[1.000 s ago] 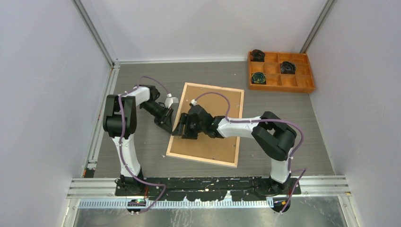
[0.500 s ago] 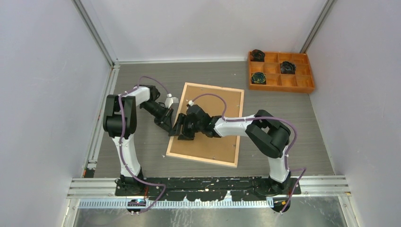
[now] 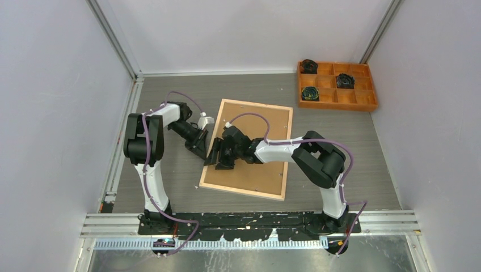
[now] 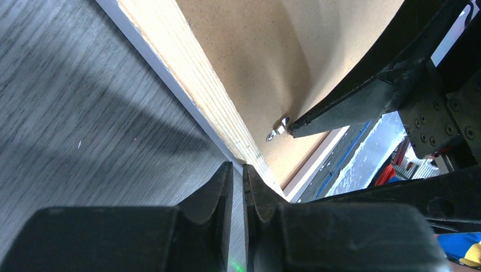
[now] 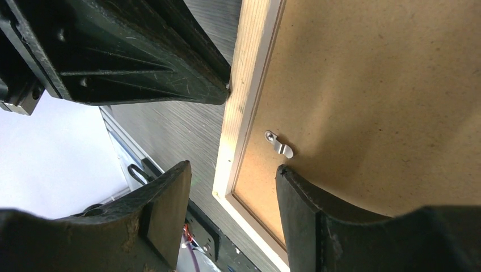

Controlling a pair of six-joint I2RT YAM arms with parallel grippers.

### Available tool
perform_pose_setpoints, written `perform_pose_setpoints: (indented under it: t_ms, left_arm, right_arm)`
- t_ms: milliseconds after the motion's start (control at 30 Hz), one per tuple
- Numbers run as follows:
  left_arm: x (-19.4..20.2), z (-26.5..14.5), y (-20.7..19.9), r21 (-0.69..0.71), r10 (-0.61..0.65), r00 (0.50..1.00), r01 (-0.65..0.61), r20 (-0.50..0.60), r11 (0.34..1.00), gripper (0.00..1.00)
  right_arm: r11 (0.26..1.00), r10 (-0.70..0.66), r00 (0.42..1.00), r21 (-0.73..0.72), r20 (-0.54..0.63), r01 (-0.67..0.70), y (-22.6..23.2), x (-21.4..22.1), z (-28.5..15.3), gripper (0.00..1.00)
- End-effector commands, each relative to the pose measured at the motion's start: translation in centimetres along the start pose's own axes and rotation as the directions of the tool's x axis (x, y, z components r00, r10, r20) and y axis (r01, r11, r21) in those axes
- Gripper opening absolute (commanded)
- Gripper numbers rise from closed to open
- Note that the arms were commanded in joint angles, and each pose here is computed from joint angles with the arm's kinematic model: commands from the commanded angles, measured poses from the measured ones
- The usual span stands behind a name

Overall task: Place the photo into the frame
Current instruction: Install the photo frame at the center of the board.

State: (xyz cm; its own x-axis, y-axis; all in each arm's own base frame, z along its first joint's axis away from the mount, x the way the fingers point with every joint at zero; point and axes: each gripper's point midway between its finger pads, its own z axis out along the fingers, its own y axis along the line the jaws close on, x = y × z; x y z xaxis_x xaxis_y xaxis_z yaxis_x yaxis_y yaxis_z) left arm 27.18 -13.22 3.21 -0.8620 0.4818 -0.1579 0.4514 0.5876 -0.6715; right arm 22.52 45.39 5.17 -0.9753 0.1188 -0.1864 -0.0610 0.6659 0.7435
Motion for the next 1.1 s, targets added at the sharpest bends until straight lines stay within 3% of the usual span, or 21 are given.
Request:
perform_pose_setpoints:
  t_ms: [0, 533, 1067]
  left_arm:
    - [-0.9, -0.7, 0.0, -0.032, 0.039, 0.999, -0.038, 0.02, 0.999, 0.13]
    - [-0.7, -0.4, -0.3, -0.013, 0.046, 0.999, -0.045, 0.018, 0.999, 0.09]
    - [-0.5, -0.2, -0.2, -0.012, 0.05, 0.999, -0.05, 0.009, 0.999, 0.09]
  right_arm:
    - [0.999, -0.047, 0.998, 0.02, 0.049, 0.046, 0.5, -1.3, -0.1, 0.61]
    - [0.996, -0.073, 0.991, 0.061, 0.112, 0.066, -0.2, -3.2, 0.5, 0.6]
    - [0.998, -0.066, 0.996, 0.002, 0.065, 0.066, 0.6, -2.7, 1.6, 0.59]
